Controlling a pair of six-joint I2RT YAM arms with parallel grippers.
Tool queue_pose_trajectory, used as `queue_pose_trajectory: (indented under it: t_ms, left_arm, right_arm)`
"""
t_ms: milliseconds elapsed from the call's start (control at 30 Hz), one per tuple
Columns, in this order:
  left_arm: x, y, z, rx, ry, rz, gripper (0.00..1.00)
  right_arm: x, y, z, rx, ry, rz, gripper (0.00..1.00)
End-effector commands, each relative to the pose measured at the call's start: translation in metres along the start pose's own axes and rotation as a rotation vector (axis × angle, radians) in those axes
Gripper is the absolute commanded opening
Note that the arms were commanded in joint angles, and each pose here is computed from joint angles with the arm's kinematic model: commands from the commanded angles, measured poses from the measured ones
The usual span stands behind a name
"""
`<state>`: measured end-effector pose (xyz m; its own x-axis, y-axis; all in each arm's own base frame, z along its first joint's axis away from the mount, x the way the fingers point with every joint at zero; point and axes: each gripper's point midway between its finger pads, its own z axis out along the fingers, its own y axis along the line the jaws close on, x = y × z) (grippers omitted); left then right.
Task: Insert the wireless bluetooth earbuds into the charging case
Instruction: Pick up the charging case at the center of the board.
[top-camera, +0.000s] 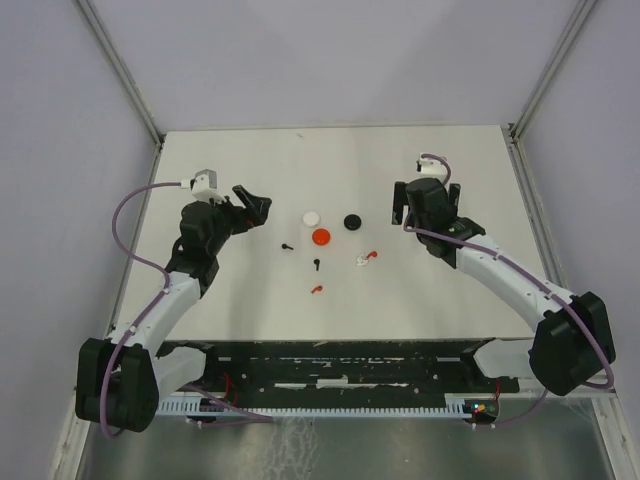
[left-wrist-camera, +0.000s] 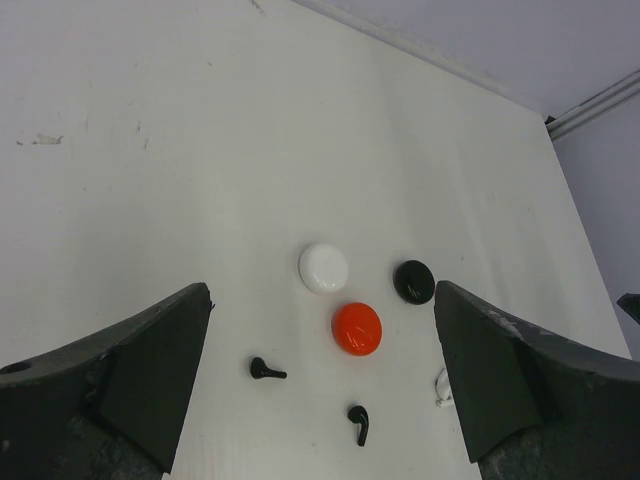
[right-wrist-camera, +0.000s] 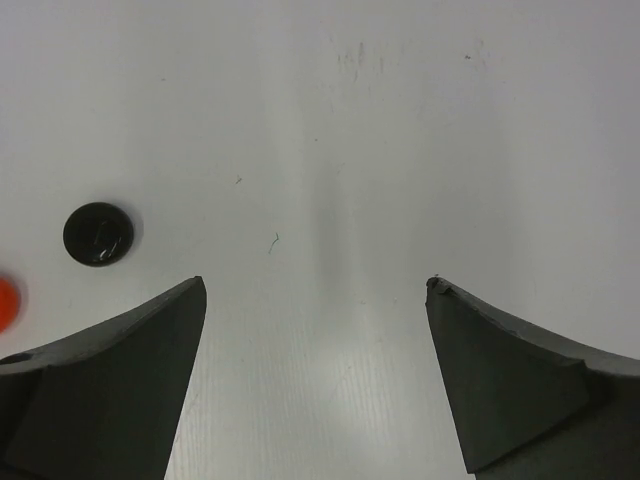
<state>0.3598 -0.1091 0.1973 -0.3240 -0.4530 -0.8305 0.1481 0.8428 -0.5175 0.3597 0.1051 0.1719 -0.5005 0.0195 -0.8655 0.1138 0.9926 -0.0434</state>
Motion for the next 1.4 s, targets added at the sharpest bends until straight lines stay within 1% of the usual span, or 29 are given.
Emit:
queue_pose_trajectory:
  t_ms: [0, 33, 133, 233, 333, 633, 767, 900, 1033, 1200, 1367]
  left_arm:
    - [-0.017, -0.009, -0.002, 0.026, -0.052, 0.038, 0.99]
    - [-0.018, -0.008, -0.002, 0.024, -0.054, 0.039, 1.00]
    - [-0.018, -0.007, -0.003, 0.020, -0.056, 0.039, 0.99]
    - [-0.018, -0.006, -0.002, 0.017, -0.056, 0.040, 1.00]
    - [-0.017, -0.006, -0.002, 0.015, -0.055, 0.040, 1.00]
    - [-0.016, -0.005, -0.003, 0.011, -0.048, 0.041, 1.00]
    - [-0.009, -0.009, 0.001, 0.037, -0.011, 0.041, 1.00]
    - [0.000, -0.013, 0.007, 0.059, 0.055, 0.046, 0.99]
    - [0.008, -0.012, 0.010, 0.056, 0.098, 0.050, 1.00]
    - [0.021, -0.014, 0.022, 0.057, 0.161, 0.060, 0.95]
    - [0.031, -0.012, 0.029, 0.025, 0.196, 0.080, 0.93]
  right_arm:
    - [-0.031, 0.000, -0.012, -0.008, -0.093, 0.014, 1.00]
    - [-0.030, -0.001, -0.016, -0.025, -0.103, 0.003, 1.00]
    - [-0.036, 0.002, -0.031, -0.115, -0.196, 0.011, 0.99]
    - [-0.040, -0.005, -0.041, -0.117, -0.238, 0.024, 0.99]
    - [-0.039, -0.007, -0.041, -0.100, -0.207, 0.001, 0.99]
    - [-0.028, 0.007, -0.032, -0.142, -0.116, -0.056, 0.99]
    - [-0.021, 0.025, -0.027, -0.212, -0.061, -0.084, 1.00]
    - [-0.009, 0.047, -0.027, -0.307, 0.013, -0.095, 0.97]
    - [0.002, 0.058, -0.027, -0.339, 0.034, -0.102, 0.97]
    - [0.007, 0.076, -0.020, -0.367, 0.074, -0.132, 0.96]
    - [0.018, 0.116, -0.017, -0.451, 0.122, -0.162, 0.95]
